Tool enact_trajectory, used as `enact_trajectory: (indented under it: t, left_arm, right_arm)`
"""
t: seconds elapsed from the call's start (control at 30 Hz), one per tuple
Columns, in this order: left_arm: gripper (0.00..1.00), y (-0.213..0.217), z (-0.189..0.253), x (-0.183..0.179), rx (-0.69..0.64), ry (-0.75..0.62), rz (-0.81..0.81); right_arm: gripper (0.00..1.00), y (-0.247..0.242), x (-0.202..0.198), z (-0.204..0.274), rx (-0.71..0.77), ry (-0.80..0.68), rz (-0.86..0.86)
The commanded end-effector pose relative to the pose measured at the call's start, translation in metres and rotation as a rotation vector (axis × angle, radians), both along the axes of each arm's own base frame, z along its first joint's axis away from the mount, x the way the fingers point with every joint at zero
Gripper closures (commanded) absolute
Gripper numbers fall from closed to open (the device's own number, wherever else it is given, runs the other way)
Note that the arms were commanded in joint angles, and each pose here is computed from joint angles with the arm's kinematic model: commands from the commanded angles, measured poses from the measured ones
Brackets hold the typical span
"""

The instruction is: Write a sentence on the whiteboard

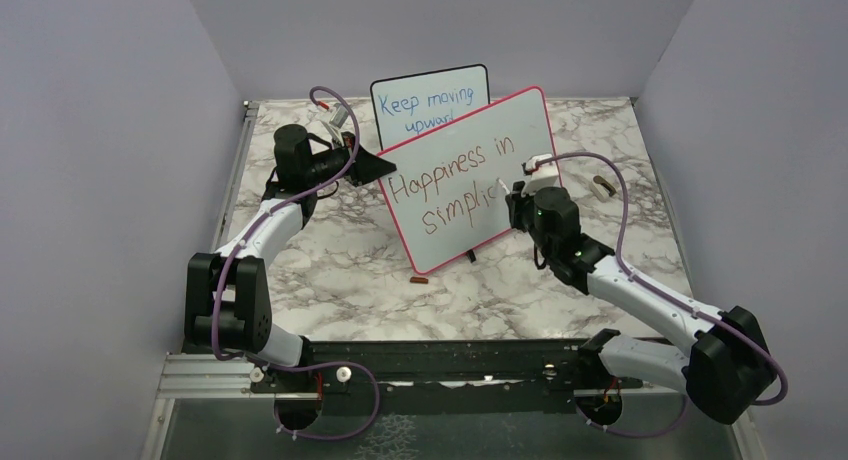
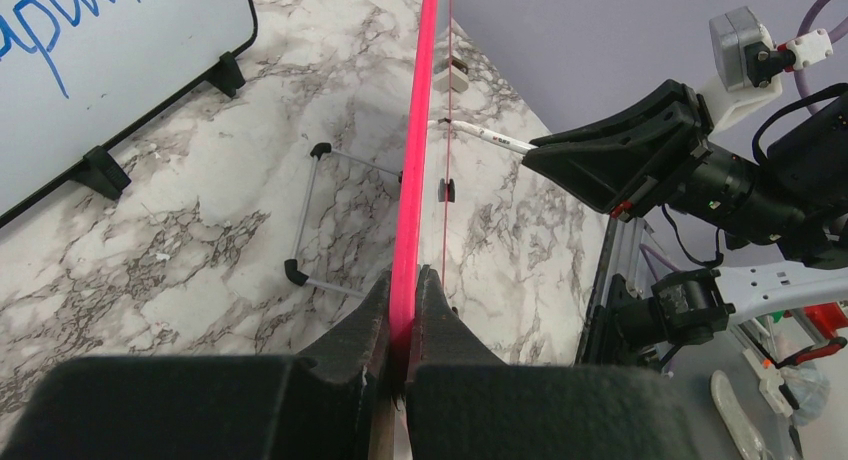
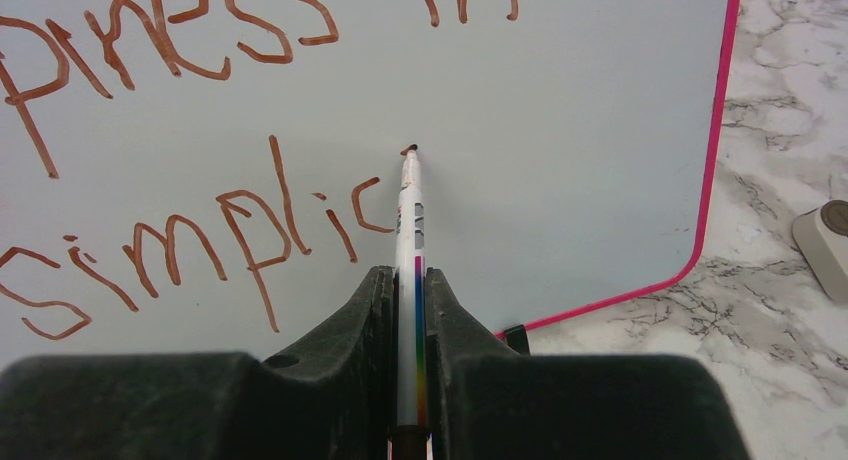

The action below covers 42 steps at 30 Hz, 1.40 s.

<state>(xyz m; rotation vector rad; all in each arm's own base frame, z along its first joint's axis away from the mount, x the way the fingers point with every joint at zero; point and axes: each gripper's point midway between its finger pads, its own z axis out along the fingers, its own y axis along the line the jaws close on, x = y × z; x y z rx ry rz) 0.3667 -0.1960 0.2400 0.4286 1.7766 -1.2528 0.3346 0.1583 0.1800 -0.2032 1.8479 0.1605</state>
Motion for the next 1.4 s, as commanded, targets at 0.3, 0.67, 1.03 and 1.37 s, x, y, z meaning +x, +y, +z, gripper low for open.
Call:
enact_trajectory:
  t: [0.3,0.67,1.03,1.37]
  left_arm:
    - [1.0,0.003,-0.045,0.005,0.092,0.081,0.046]
    - [1.0,0.004,-0.043,0.005,0.093,0.078,0.047]
    - [1.0,0.004,-0.045,0.005,0.097,0.081,0.047]
    - [1.0,0.004,-0.045,0.005,0.1,0.08,0.051]
  right_arm:
    - [0.99,-0.006,-0.011,0.009,0.042,0.007,-0.007]
    - [0.99,-0.003,-0.008,0.002,0.042,0.02,-0.003]
    - [0.99,-0.002,-0.009,-0.01,0.031,0.053,0.001]
    - [0.99,-0.006,-0.023,-0.028,0.032,0.131,-0.003]
